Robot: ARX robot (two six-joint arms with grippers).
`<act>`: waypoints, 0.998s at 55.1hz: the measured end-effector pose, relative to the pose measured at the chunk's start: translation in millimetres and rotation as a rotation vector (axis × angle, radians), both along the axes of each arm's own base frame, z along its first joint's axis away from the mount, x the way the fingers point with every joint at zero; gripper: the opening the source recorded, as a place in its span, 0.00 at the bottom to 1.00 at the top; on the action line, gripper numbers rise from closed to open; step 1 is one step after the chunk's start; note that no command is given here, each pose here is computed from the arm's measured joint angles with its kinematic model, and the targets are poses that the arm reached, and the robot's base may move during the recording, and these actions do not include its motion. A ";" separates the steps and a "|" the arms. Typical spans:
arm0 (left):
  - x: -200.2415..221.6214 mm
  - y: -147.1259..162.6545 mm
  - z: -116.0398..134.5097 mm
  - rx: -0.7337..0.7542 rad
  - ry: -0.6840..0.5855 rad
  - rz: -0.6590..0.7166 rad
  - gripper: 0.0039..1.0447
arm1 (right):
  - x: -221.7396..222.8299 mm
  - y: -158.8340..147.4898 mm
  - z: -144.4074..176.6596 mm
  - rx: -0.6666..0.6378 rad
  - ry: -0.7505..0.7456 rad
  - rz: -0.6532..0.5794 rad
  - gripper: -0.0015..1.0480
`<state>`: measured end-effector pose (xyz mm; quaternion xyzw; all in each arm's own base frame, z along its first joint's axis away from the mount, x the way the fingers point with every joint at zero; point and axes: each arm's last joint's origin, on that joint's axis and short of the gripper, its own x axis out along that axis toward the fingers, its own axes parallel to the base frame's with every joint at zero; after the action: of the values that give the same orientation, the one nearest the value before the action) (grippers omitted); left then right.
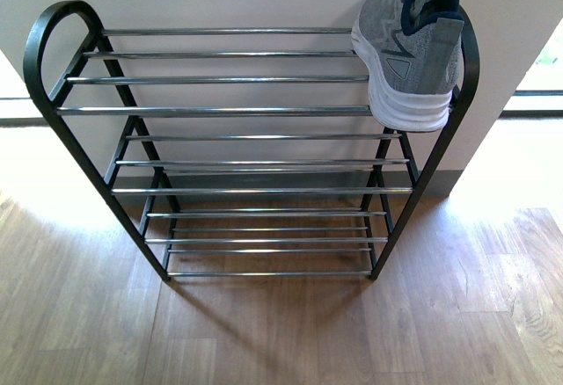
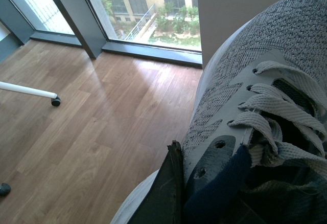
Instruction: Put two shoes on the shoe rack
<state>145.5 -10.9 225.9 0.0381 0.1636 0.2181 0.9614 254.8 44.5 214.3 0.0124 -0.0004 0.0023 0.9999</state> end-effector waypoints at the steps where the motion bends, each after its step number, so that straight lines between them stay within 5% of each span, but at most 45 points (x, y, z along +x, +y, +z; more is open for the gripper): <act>1: 0.0 0.0 0.0 0.000 0.000 0.000 0.01 | -1.9 -1.0 -1.1 -0.001 0.001 0.000 0.15; 5: 0.0 0.0 0.0 0.000 0.000 0.000 0.01 | -18.1 -9.2 -10.3 -0.017 0.010 0.002 0.01; 55: 0.0 0.0 0.0 0.000 0.000 0.000 0.01 | -112.7 -44.1 -48.1 -0.019 0.003 -0.002 0.02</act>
<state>145.5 -10.9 225.9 0.0381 0.1636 0.2182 0.9613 142.1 0.4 166.2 0.0030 0.0012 0.0013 1.0000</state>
